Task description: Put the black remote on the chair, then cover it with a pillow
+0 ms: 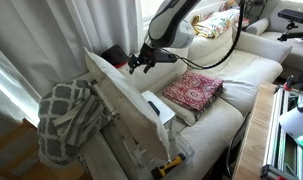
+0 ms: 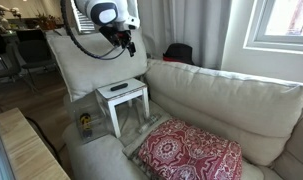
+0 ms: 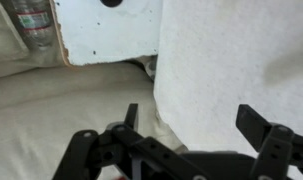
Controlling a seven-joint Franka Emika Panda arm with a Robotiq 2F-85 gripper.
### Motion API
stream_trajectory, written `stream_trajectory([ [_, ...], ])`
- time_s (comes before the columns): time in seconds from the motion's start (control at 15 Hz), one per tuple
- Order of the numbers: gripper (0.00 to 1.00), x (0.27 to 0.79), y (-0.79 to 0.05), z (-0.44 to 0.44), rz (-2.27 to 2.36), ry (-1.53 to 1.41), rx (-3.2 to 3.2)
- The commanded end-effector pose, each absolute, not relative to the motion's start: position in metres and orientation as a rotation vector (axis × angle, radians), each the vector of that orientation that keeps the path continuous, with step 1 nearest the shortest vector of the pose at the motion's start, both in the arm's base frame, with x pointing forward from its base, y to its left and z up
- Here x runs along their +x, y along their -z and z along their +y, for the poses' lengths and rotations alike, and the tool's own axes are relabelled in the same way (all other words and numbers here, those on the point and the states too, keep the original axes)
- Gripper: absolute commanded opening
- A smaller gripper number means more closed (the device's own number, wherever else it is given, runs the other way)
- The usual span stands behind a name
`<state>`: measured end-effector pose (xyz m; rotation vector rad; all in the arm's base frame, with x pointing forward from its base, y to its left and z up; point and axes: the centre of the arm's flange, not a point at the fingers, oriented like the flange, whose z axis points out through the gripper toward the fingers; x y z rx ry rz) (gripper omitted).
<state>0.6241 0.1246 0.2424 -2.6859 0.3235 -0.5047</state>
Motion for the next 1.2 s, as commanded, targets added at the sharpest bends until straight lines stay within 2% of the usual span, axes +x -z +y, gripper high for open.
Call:
stream_trajectory([
  [0.0, 1.00, 0.627, -0.306, 0.116, 0.318, 0.542, -2.620],
  [0.53, 1.00, 0.615, -0.376, 0.177, 0.147, 0.381, -2.587],
  [1.13, 1.00, 0.594, -0.366, 0.251, 0.002, 0.329, -2.619],
])
